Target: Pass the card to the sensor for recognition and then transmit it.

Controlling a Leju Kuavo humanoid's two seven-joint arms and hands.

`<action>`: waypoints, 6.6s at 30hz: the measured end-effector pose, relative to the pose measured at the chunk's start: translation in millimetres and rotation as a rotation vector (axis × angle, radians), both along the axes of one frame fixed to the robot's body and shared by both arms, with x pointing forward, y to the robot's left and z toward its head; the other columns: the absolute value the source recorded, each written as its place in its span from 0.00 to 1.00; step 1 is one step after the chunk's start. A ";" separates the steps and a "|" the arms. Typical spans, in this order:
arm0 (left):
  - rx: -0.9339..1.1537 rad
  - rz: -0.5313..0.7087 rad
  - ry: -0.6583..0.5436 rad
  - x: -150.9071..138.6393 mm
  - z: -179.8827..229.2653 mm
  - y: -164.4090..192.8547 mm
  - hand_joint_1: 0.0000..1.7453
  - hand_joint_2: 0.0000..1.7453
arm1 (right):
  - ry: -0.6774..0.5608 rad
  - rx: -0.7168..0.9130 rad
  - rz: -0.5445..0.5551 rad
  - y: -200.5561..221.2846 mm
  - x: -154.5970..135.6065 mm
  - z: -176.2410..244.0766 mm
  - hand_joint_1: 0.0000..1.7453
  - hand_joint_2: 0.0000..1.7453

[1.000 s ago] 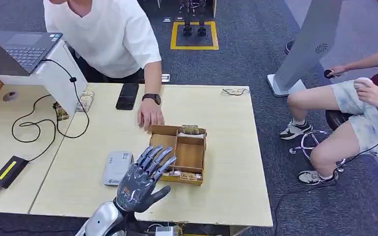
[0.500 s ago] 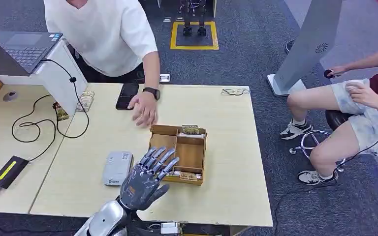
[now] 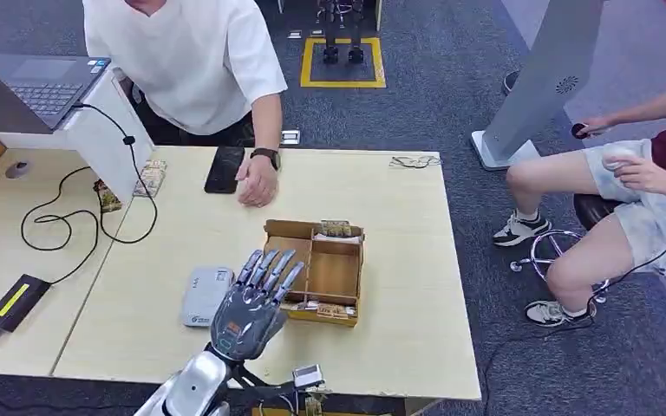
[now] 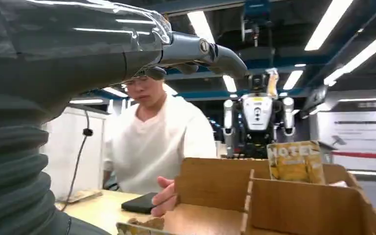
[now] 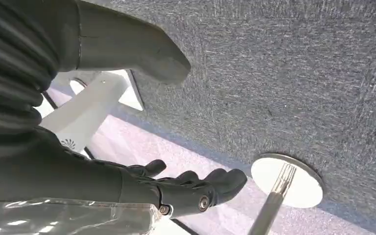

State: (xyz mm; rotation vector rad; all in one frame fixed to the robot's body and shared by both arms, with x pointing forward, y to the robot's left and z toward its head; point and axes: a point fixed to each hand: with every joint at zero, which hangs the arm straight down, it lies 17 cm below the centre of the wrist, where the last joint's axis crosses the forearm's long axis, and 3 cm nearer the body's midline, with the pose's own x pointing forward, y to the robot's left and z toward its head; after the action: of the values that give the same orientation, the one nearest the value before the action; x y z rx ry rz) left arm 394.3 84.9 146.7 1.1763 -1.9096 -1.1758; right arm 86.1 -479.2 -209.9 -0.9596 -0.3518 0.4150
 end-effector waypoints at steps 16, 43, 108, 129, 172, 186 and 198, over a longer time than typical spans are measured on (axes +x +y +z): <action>-0.022 0.035 0.008 5.2 2.3 5.8 0.00 1.00 | 0.004 -0.001 -0.009 0.8 -4.2 1.6 0.00 1.00; 0.067 -0.041 0.097 3.3 -30.0 5.3 0.00 1.00 | -0.006 -0.005 -0.001 1.5 0.3 2.8 0.00 1.00; -0.292 -0.144 -0.095 4.9 72.0 13.8 1.00 1.00 | -0.027 -0.016 0.037 1.9 11.0 5.0 0.00 1.00; -0.469 -0.119 -0.166 69.5 171.3 25.1 1.00 1.00 | -0.041 0.000 0.046 13.4 25.8 0.5 0.00 1.00; -0.088 0.222 0.134 137.3 40.8 55.8 0.00 1.00 | -0.001 0.034 0.015 17.7 11.3 -8.9 0.00 1.00; -0.135 0.205 0.090 135.6 48.2 62.4 0.00 1.00 | 0.002 0.029 0.016 15.7 8.8 -8.5 0.00 1.00; -0.234 0.148 0.013 120.3 77.4 63.5 0.00 0.00 | -0.005 0.023 0.023 13.6 9.7 -6.7 0.00 1.00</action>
State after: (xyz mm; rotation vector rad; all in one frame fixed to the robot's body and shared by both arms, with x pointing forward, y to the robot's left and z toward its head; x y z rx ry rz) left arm 514.6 148.4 224.1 1.1561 -1.8578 -0.8544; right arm 95.7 -465.6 -216.6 -0.9354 -0.3712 0.4290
